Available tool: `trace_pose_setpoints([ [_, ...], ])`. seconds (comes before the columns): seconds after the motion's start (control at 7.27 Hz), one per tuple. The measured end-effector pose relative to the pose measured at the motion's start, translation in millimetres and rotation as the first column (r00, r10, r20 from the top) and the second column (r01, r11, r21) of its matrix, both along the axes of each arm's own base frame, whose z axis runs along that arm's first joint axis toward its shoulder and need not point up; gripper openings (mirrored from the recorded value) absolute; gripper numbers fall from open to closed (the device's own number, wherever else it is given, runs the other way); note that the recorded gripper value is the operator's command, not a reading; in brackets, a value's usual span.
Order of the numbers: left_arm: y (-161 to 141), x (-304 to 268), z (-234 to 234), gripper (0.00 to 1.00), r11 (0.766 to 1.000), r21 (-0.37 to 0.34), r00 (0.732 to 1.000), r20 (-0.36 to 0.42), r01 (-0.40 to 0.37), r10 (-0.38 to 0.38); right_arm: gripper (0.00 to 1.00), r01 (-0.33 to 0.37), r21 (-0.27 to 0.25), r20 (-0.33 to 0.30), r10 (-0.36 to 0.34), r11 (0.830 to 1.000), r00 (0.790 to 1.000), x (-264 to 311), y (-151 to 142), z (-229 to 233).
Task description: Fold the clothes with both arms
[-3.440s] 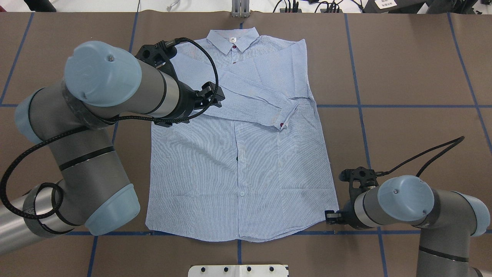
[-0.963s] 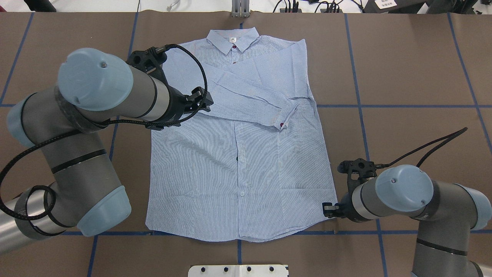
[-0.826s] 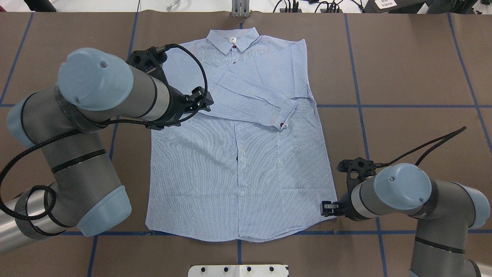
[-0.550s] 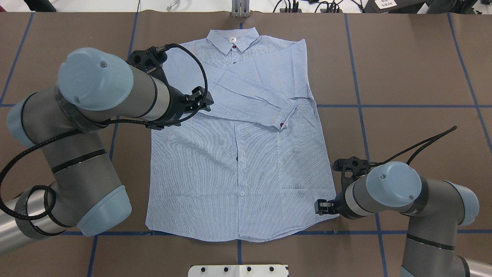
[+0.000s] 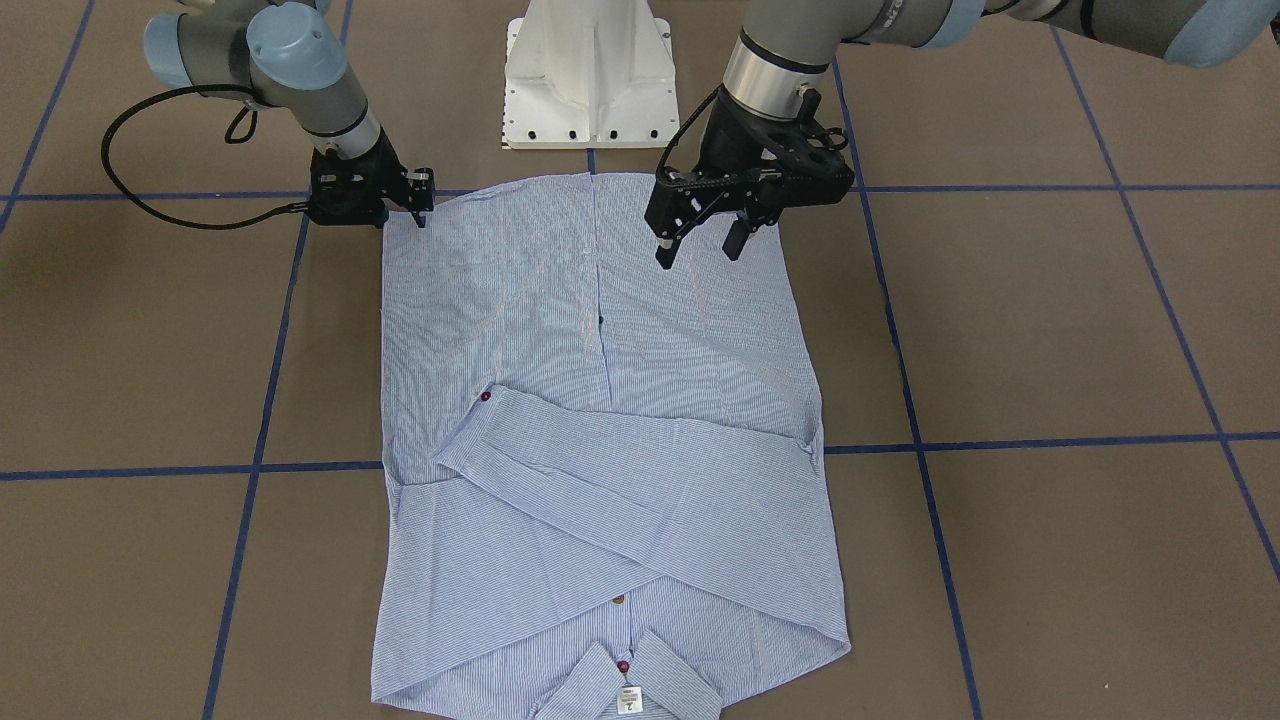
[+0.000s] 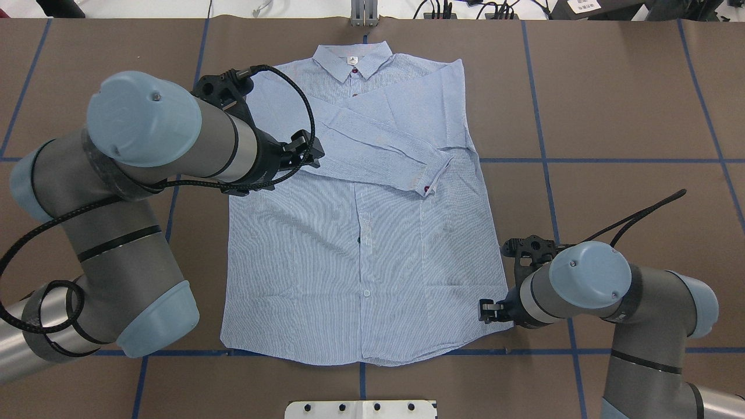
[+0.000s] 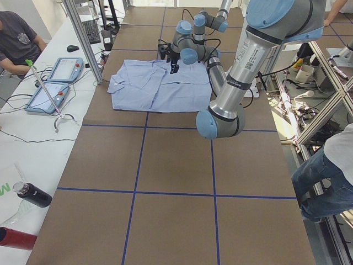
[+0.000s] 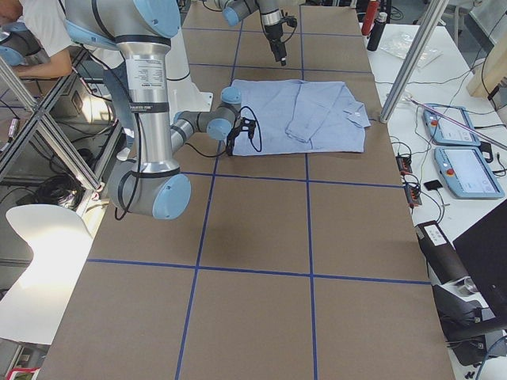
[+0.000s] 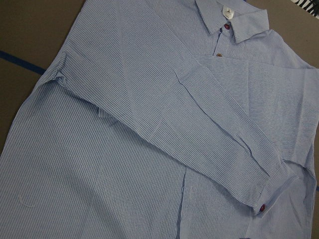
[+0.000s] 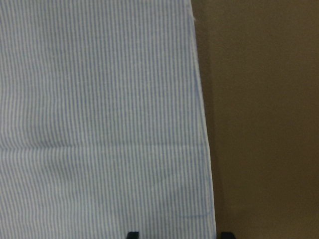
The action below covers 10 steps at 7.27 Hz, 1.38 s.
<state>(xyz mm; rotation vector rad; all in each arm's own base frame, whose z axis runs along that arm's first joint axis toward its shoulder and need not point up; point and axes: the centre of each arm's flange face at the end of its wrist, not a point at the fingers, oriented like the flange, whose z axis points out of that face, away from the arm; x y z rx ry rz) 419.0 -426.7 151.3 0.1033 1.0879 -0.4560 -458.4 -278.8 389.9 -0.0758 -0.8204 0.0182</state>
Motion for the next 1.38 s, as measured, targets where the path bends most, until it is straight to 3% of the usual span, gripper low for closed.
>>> trace_pose_setpoints([
  [0.28,0,0,0,0.87,1.0,0.0,1.0,-0.001,-0.001,0.001,0.09,0.002,-0.009,-0.008,-0.002,1.0,1.0,1,0,0],
  [0.41,0,0,0,0.87,1.0,0.0,1.0,-0.001,-0.001,0.001,0.01,0.003,-0.013,-0.007,-0.004,1.0,1.0,2,-1,-1],
  [1.1,1,0,7,0.87,1.0,-0.008,1.0,0.009,-0.001,0.001,0.0,0.0,-0.011,0.006,0.0,1.0,1.0,6,-2,-8],
  [1.38,18,9,31,0.88,0.999,-0.044,0.999,0.032,-0.023,0.024,0.0,-0.019,0.0,0.044,0.019,1.0,0.999,17,-5,-27],
])
